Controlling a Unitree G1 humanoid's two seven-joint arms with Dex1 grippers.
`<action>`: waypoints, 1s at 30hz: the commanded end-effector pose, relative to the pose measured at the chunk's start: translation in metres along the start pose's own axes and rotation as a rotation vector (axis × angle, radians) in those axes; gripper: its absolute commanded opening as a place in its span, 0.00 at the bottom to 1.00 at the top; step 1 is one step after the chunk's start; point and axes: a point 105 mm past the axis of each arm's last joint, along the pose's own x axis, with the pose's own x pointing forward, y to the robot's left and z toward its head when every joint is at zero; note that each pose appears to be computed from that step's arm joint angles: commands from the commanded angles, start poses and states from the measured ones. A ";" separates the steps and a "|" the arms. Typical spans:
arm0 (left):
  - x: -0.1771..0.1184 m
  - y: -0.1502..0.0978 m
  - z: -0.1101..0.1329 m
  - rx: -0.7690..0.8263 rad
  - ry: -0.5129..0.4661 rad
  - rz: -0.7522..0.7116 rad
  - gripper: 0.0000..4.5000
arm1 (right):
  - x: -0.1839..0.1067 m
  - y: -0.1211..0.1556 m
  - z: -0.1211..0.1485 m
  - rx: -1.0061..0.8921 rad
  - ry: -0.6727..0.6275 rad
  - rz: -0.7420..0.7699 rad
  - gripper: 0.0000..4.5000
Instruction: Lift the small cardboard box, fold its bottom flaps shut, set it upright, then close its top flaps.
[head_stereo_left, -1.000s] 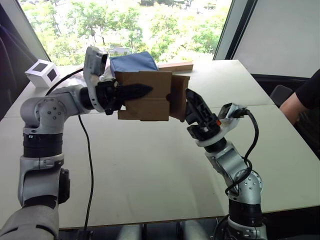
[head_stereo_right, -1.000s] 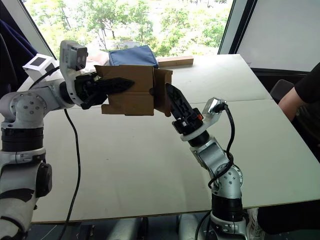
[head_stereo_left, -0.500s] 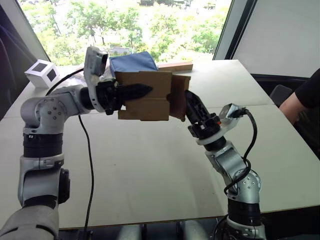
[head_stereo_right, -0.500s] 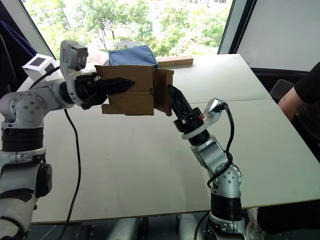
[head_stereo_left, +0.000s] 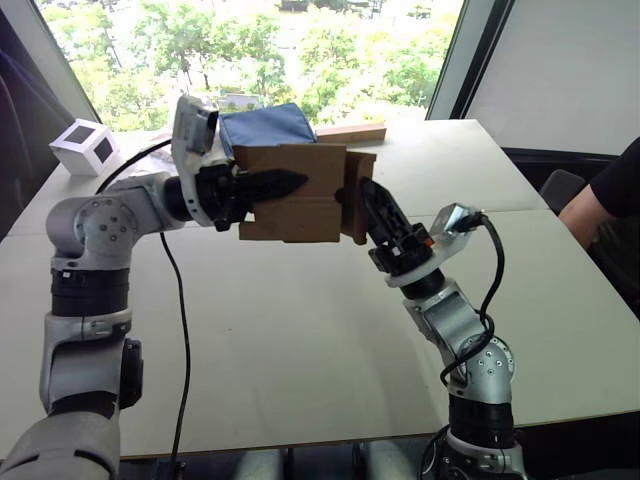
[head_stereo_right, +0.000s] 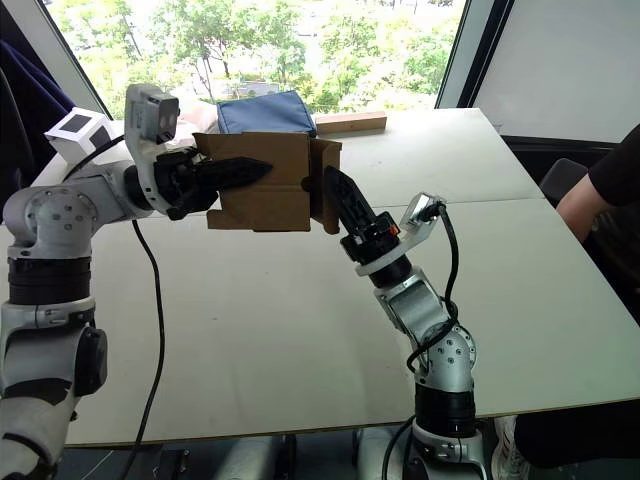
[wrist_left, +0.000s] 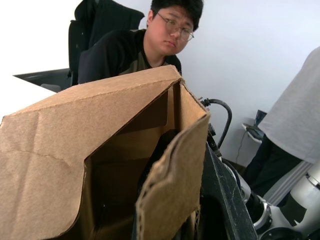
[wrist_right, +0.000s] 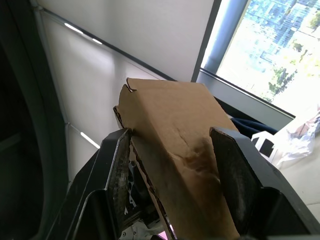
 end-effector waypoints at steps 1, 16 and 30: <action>0.003 -0.008 0.008 0.063 -0.010 -0.020 0.00 | 0.007 0.010 -0.001 -0.006 -0.005 0.040 0.57; 0.009 -0.005 -0.001 0.068 0.002 -0.016 0.00 | 0.014 0.013 -0.006 0.005 -0.001 0.056 0.57; 0.017 -0.004 0.005 0.054 -0.060 -0.037 0.00 | 0.016 0.024 -0.025 -0.012 0.093 0.109 0.57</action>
